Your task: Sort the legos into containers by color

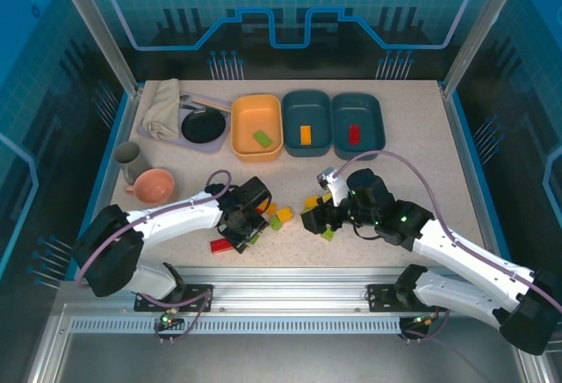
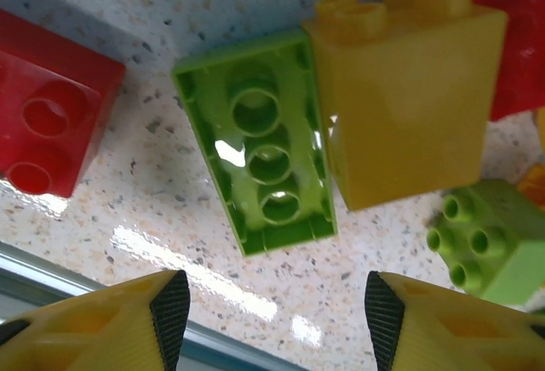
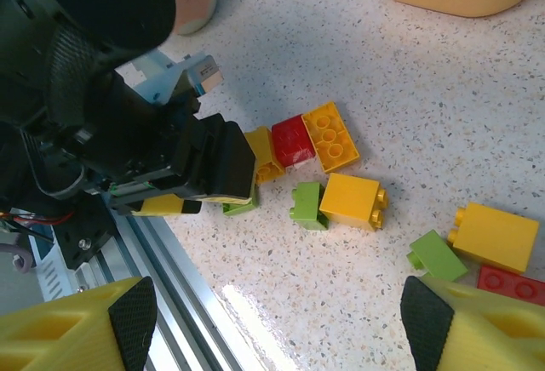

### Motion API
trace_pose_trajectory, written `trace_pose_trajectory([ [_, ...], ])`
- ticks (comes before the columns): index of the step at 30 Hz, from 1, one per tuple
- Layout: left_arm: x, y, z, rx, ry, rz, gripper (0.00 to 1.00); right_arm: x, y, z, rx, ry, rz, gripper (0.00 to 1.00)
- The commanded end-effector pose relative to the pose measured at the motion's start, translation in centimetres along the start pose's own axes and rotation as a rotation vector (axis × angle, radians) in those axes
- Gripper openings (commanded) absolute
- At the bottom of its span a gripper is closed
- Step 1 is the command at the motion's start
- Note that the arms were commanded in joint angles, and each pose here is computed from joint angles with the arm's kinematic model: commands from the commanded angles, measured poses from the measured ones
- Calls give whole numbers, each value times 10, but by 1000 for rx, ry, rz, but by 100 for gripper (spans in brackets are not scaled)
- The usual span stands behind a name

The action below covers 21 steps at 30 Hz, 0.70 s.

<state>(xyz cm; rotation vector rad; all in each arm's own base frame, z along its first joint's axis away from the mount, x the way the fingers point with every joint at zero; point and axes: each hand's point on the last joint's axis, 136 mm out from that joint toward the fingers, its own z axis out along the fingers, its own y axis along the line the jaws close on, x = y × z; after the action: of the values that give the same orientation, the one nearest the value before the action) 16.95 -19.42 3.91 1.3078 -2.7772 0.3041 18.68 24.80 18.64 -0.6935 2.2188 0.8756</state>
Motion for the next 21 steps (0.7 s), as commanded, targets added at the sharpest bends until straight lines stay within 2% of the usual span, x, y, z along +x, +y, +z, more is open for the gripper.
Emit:
trace_pose_trajectory([
  [1,-8,6,11,-24,-58,-30,60,5,4,2,-24,6,12,78],
  [12,-18,5,27,-52,-107,-19,58,6,5,3,-29,35,6,78],
  [15,-20,9,30,-66,-121,-11,52,7,4,4,-27,38,9,78],
  [21,-22,-4,35,-35,-134,54,47,8,3,7,-25,43,23,78],
])
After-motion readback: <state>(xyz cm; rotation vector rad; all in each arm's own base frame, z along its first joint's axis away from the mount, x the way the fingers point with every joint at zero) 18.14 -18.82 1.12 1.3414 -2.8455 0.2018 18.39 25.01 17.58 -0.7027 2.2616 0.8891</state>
